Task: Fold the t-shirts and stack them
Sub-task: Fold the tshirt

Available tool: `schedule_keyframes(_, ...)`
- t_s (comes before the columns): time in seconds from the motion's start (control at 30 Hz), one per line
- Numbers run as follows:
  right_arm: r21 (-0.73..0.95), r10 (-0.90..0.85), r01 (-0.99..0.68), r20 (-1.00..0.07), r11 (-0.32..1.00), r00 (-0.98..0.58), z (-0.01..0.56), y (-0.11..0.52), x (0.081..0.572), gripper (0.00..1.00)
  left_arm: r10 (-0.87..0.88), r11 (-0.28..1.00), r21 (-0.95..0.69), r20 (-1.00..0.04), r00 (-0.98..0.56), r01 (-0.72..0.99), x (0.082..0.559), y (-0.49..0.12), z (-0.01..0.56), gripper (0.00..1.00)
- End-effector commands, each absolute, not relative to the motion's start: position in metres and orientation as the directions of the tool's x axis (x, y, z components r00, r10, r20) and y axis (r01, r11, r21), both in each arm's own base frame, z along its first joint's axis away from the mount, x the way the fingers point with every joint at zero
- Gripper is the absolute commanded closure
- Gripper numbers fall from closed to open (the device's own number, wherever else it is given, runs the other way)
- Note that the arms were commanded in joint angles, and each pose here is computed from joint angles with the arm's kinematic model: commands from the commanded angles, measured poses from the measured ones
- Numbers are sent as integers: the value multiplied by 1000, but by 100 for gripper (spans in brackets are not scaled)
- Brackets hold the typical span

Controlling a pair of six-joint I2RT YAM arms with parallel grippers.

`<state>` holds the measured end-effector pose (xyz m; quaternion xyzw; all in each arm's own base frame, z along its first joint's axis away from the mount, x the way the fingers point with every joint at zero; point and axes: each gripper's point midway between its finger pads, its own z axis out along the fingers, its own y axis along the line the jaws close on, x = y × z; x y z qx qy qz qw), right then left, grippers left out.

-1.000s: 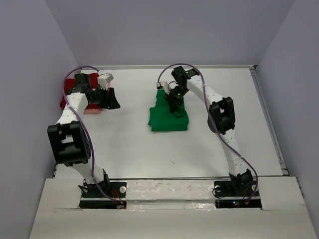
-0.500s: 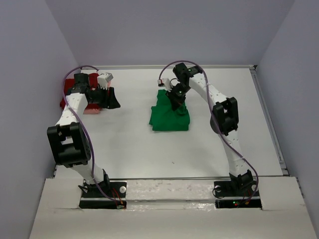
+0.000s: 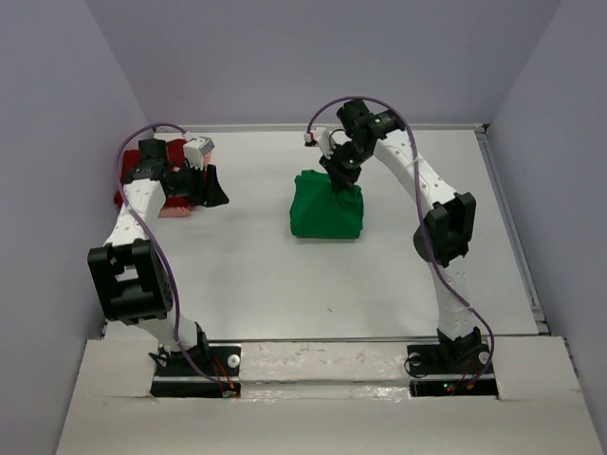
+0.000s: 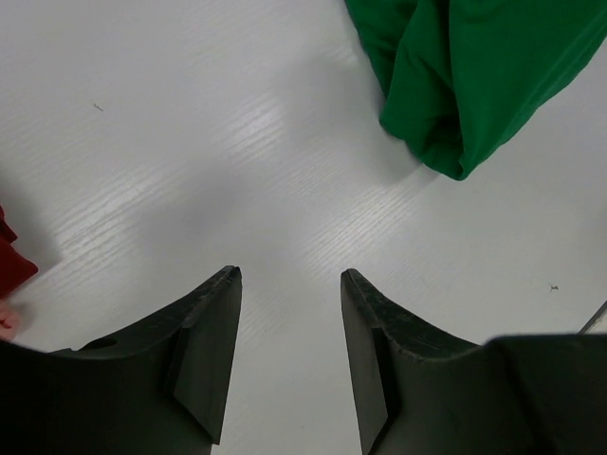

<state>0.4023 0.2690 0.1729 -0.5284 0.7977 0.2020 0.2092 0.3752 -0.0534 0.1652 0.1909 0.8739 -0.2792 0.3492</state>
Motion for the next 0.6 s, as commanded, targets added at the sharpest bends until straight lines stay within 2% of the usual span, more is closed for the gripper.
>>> schedule_keyframes(0.0, 14, -756, -927, -574, 374, -314, 184, 273, 421, 100, 139, 764, -323, -763, -632, 559, 370, -57, 185, 45)
schedule_keyframes(0.57, -194, -723, -875, -653, 444, -223, 173, 290, 498, 100, 132, 782, -308, -767, -627, 541, 369, -54, 178, 45)
